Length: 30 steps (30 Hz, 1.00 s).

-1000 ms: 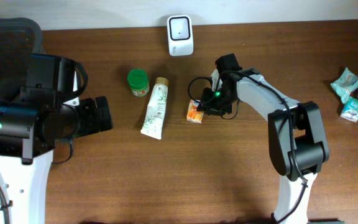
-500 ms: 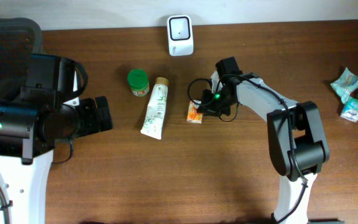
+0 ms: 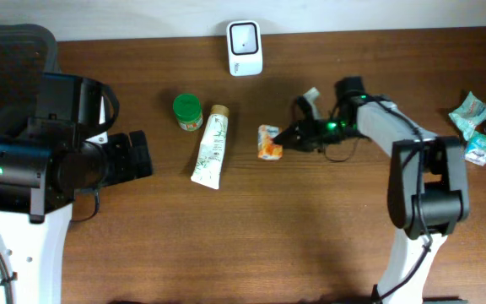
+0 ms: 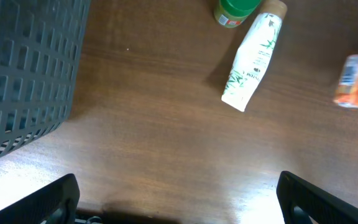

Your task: Scan the item barcode

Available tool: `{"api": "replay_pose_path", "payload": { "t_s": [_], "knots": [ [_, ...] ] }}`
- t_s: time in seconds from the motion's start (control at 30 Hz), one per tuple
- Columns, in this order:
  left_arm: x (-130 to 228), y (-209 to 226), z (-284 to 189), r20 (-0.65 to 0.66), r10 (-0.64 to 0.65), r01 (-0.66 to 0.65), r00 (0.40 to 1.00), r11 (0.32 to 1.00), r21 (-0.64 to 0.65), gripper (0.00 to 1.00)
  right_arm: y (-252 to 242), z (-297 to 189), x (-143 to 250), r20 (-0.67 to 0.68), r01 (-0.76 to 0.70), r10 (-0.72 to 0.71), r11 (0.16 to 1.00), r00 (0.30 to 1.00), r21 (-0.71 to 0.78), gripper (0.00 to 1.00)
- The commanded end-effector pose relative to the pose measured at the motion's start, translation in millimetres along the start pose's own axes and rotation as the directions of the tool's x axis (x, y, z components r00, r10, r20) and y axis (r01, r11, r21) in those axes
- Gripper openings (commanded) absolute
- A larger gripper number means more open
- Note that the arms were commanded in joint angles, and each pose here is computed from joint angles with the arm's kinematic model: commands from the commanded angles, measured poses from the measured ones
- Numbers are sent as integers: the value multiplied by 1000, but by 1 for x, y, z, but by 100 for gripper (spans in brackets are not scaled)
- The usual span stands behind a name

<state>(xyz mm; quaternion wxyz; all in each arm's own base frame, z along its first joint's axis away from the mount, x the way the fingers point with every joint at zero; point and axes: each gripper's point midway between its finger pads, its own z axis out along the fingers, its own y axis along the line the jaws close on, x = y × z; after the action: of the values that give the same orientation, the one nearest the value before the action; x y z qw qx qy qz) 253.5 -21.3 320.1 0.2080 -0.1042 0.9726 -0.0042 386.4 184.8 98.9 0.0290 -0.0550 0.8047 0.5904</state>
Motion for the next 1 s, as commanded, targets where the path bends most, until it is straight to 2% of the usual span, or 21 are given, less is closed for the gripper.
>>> {"api": "replay_pose_path", "payload": {
  "t_s": [0.0, 0.2, 0.37, 0.63, 0.97],
  "knots": [
    [0, 1, -4, 16, -12, 12, 1000, 1000, 2, 99, 40, -17, -10, 70, 138, -124, 951, 990, -277, 4],
    [0, 1, -4, 16, -12, 12, 1000, 1000, 2, 99, 42, -24, -33, 96, 178, -157, 947, 983, -269, 4],
    [0, 1, -4, 16, -12, 12, 1000, 1000, 2, 99, 52, -27, -53, 137, 313, -286, 915, 948, -254, 4],
    [0, 1, -4, 16, -12, 12, 1000, 1000, 2, 99, 49, -27, -50, 179, 473, -441, 852, 880, -227, 4],
    [0, 1, -4, 17, -12, 12, 1000, 1000, 2, 99, 42, -24, -39, 202, 569, -534, 797, 821, -204, 4]
  ]
}}
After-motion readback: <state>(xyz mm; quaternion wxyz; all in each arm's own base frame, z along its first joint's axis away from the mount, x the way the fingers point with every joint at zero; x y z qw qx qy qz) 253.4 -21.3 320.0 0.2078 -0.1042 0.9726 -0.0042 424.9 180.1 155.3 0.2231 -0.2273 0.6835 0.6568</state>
